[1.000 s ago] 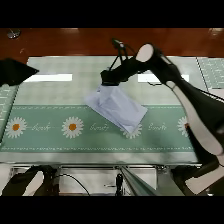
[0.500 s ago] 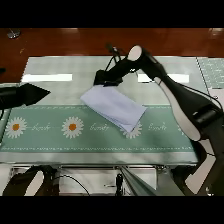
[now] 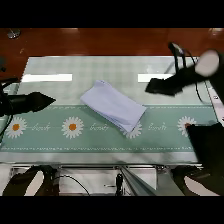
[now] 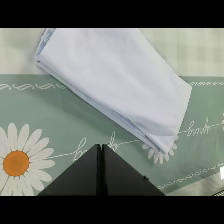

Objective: Fold the shirts.

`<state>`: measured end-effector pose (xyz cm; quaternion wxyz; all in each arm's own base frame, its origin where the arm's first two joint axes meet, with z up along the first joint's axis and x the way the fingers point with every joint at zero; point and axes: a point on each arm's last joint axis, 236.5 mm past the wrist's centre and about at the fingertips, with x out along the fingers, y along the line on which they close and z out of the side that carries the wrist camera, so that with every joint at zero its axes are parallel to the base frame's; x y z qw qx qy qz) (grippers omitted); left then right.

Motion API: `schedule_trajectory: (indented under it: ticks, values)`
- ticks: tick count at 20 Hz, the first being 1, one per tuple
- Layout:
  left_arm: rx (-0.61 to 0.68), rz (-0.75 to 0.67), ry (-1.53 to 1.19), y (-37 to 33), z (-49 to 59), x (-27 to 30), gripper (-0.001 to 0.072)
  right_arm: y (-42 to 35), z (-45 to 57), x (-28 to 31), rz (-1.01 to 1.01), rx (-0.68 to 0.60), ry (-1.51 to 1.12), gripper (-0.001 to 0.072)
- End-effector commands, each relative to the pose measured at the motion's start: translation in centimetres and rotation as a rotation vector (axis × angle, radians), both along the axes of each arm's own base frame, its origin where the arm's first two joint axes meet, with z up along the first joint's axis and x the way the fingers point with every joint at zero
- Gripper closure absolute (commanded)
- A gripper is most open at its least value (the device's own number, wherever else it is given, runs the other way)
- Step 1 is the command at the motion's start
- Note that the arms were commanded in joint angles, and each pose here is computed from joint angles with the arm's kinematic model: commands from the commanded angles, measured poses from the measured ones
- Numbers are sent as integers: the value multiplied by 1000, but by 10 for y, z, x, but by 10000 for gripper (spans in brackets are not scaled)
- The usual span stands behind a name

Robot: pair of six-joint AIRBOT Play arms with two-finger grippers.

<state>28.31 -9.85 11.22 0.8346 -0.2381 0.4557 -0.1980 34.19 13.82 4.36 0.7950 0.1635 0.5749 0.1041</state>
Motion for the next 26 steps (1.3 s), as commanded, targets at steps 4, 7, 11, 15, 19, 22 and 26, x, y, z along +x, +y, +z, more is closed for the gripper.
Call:
schedule_trajectory:
  ticks: [4,7,11,15,19,22,26]
  values:
    - [0,-4,-16,-5,0,3,688,4,-93,-60,-561,453,17,89]
    - [-1,-23,-28,-12,2,3,688,36,-107,-60,-441,434,71,89]
    - [-5,-59,-25,-24,2,-1,688,57,-137,-48,-355,373,203,89]
    - [-6,-91,-26,-34,2,-5,688,94,-154,-49,-272,395,333,253]
    - [-6,-99,-29,-36,2,-6,687,136,-109,-24,-12,434,190,693]
    - [-5,-97,-31,-36,3,-5,687,137,-29,23,134,435,7,694]
    - [-6,-97,-31,-36,3,-5,687,91,81,63,213,337,-154,694]
